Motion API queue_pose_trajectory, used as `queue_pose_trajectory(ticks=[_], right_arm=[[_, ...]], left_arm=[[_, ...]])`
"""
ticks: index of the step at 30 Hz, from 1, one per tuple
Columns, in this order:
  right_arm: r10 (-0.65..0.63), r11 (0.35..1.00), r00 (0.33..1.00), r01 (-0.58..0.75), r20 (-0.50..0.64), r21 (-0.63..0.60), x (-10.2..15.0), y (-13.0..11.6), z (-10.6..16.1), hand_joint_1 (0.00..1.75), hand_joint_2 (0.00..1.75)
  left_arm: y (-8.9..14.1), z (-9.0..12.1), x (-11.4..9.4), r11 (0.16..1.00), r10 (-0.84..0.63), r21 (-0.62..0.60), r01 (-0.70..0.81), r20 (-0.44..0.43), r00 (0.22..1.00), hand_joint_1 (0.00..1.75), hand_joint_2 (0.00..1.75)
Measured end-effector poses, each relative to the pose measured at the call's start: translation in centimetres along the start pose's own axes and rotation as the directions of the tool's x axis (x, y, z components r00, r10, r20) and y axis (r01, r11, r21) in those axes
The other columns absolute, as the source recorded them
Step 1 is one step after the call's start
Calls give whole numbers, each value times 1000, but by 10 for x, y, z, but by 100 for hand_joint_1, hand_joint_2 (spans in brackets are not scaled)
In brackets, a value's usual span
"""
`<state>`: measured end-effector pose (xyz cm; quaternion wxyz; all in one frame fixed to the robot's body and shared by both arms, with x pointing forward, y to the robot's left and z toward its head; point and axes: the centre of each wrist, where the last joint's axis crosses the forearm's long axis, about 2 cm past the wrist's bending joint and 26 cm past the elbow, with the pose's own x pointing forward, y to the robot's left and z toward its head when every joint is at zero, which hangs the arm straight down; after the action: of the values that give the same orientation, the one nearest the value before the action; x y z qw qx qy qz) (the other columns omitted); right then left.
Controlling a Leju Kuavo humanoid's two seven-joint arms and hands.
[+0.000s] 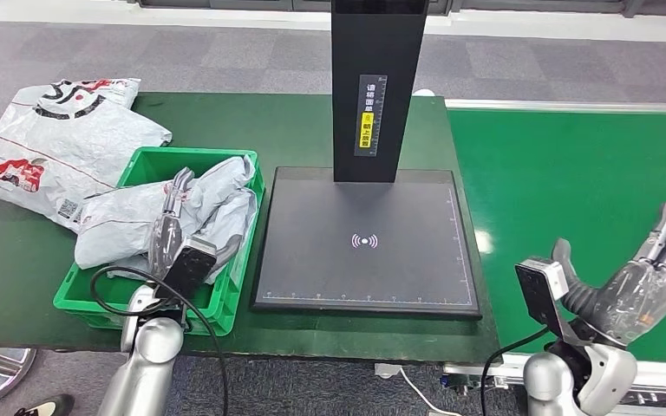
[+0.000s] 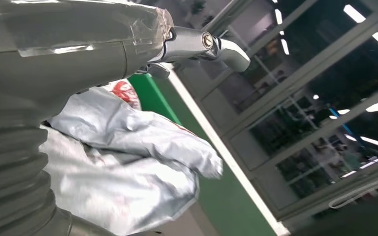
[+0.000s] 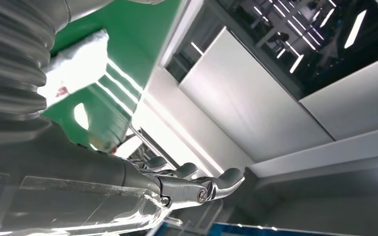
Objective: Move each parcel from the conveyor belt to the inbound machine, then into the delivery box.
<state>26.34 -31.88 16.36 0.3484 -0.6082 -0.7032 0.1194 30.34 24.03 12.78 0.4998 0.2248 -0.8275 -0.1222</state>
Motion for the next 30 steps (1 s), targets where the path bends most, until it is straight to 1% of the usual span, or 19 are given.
queue_pose_trajectory(ticks=[7,16,20,22,26,30], right_arm=[[11,1000,1000,-11,15,-4,-4,0,-5,0,175],[18,1000,1000,-18,20,-2,-5,0,-5,0,175],[39,999,999,-39,17,5,-8,0,-6,0,175],[62,997,998,-61,-10,38,-10,1,-6,0,175],[156,975,981,-134,-118,179,-22,7,-4,0,175],[292,935,908,-204,-300,292,-50,12,-6,0,175]], left_arm=[[-3,5,11,1000,6,-5,-6,36,999,0,175],[-2,5,14,1000,7,0,-7,45,999,0,175],[-1,9,16,1000,10,0,-10,49,999,0,175],[-3,11,18,1000,19,-4,-19,52,998,0,175],[-6,14,22,999,46,-20,-45,52,998,0,175],[-11,16,25,997,68,-40,-66,42,997,0,175]])
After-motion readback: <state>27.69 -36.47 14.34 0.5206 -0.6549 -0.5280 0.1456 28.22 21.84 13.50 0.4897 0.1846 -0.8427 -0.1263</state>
